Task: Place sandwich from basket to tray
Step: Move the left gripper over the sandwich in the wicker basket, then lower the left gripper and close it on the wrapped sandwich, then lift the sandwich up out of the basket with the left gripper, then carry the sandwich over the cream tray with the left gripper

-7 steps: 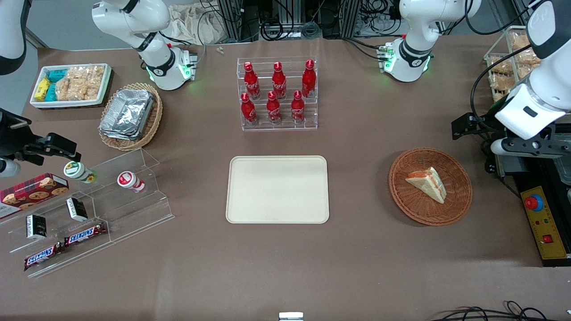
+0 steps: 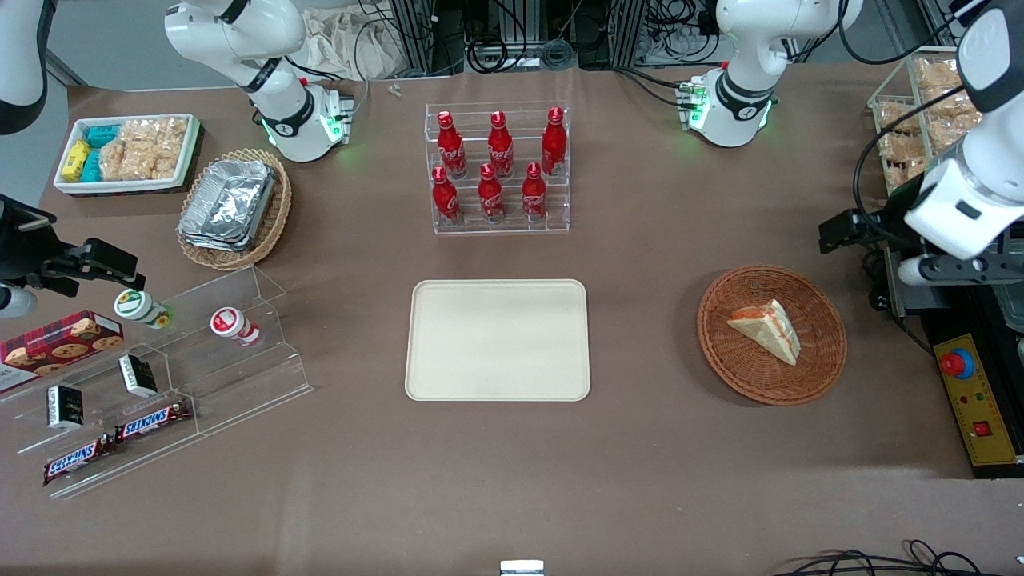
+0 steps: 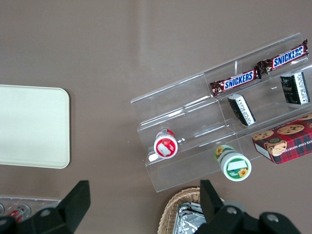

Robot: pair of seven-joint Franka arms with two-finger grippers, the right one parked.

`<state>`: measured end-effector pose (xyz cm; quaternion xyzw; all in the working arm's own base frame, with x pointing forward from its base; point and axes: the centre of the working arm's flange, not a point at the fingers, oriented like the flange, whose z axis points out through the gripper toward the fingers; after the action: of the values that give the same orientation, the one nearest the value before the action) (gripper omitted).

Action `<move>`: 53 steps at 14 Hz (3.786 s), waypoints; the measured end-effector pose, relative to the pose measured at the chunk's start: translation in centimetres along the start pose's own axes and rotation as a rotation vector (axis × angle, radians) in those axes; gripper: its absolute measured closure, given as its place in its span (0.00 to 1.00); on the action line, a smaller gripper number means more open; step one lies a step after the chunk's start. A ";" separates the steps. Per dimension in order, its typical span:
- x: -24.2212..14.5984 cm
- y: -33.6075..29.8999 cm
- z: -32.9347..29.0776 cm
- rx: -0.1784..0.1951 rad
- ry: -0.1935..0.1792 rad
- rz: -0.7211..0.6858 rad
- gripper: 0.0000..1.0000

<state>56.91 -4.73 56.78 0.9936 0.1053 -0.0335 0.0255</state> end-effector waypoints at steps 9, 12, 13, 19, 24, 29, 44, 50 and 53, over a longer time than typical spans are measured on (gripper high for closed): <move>3.2 -1.8 21.1 0.037 -0.043 -0.590 0.00; 2.5 -4.4 25.3 0.022 0.012 -0.724 0.00; 2.4 -5.0 26.4 0.015 0.028 -0.740 0.00; 2.1 -3.9 32.6 0.019 0.035 -0.792 0.13; 2.5 -2.8 32.4 0.006 0.052 -0.821 0.61; 1.3 0.7 21.6 0.063 -0.042 -0.688 0.75; -10.7 30.9 28.8 -0.098 0.101 0.100 0.80; -10.3 31.6 36.2 -0.090 0.097 0.169 0.54; -9.5 32.1 35.6 -0.106 0.111 0.164 0.26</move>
<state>52.22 -40.12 23.44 0.9964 0.0266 0.0297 0.0747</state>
